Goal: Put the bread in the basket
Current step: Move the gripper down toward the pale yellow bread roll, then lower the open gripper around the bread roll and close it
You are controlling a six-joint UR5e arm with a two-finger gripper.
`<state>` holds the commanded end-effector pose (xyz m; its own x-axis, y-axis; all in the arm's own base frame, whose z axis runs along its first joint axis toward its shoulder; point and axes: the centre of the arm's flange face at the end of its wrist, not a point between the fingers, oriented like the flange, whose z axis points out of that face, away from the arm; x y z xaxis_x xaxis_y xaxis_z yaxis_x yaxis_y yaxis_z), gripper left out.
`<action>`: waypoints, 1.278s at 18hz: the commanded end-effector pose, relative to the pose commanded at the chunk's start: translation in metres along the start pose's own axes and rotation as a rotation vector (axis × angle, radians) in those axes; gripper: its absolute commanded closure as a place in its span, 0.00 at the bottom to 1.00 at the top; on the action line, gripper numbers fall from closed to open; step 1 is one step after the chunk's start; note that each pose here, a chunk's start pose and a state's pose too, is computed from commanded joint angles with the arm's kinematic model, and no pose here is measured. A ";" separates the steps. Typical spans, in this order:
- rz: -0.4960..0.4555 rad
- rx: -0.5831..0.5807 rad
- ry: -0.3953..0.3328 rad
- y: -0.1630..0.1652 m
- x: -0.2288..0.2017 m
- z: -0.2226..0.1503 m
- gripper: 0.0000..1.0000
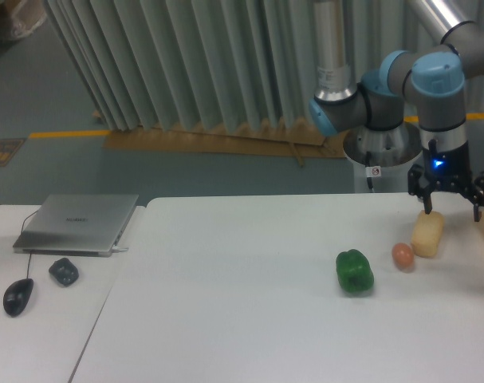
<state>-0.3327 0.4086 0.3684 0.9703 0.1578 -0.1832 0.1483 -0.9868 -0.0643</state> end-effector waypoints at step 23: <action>0.197 -0.495 -0.186 0.006 0.096 0.063 0.00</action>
<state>-0.2508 0.4205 0.2884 0.9455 -0.0719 -0.3177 0.0828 -0.8902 0.4479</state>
